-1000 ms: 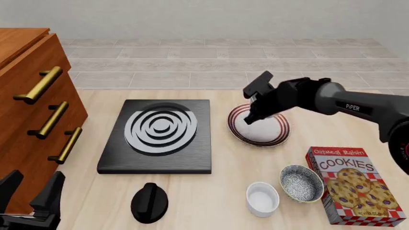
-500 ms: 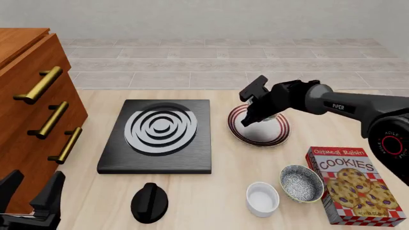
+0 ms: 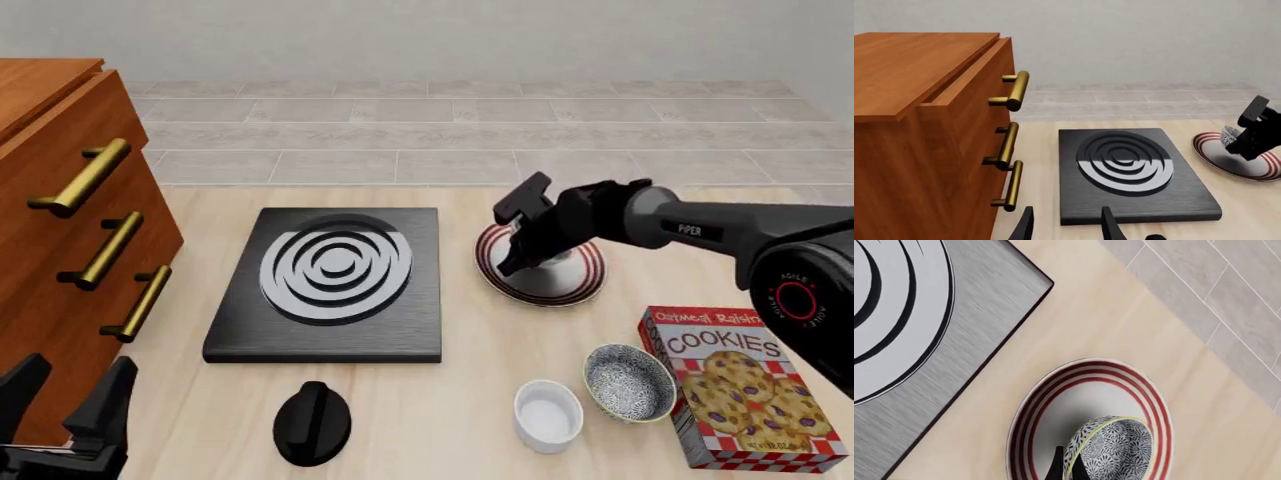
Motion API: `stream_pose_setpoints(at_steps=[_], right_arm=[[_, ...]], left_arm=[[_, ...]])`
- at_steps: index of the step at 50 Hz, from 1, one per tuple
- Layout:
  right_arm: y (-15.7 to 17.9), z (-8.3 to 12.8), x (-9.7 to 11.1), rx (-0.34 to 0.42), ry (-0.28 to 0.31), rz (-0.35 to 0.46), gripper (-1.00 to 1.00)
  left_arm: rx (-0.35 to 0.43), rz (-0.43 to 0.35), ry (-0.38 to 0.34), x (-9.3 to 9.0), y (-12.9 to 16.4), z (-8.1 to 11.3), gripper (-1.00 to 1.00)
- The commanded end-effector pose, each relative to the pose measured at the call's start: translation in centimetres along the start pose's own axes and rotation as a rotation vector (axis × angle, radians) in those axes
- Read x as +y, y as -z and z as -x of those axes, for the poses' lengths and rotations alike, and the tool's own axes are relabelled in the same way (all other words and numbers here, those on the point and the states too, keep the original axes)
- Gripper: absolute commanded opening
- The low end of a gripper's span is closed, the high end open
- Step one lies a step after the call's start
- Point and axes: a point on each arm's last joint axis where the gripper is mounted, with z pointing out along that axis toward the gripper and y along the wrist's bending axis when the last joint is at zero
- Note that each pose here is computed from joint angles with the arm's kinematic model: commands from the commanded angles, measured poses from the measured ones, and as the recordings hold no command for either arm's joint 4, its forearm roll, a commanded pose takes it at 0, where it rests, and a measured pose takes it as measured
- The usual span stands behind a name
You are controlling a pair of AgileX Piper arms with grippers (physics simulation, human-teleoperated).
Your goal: Pick the akita bowl from table center and place it on the plate.
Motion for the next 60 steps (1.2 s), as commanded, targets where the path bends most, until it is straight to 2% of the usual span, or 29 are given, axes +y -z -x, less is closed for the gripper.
stream_pose_setpoints(at_steps=[1, 7, 8, 23, 30, 44, 60], right_arm=[[-0.1, -0.2, 0.2, 0.002, 0.003, 0.000, -1.00], [-0.2, -0.5, -0.4, 0.002, 0.006, -0.009, -1.00], [-0.2, -0.5, -0.4, 0.002, 0.007, -0.009, 1.00], [0.1, -0.4, -1.0, 0.004, 0.012, -0.015, 1.00], [1.2, 0.1, -1.1, -0.013, 0.009, -0.022, 1.00], [3.6, -0.3, -1.1, -0.027, 0.007, -0.033, 1.00], [6.2, -0.7, 0.4, -0.058, 0.027, -0.030, 1.00]], left_arm=[[0.001, -0.002, 0.000, 0.0, 0.0, 0.0, 1.00], [0.003, -0.002, 0.001, 0.0, -0.1, 0.0, 1.00], [0.002, -0.002, 0.000, 0.0, -0.1, 0.0, 1.00], [0.002, -0.003, -0.001, 0.0, 0.0, 0.0, 1.00], [0.003, -0.004, -0.001, 0.0, 0.0, 0.0, 1.00], [0.005, -0.005, -0.002, 0.0, -0.1, 0.0, 1.00], [0.009, -0.003, -0.004, 0.0, -0.1, 0.0, 1.00]])
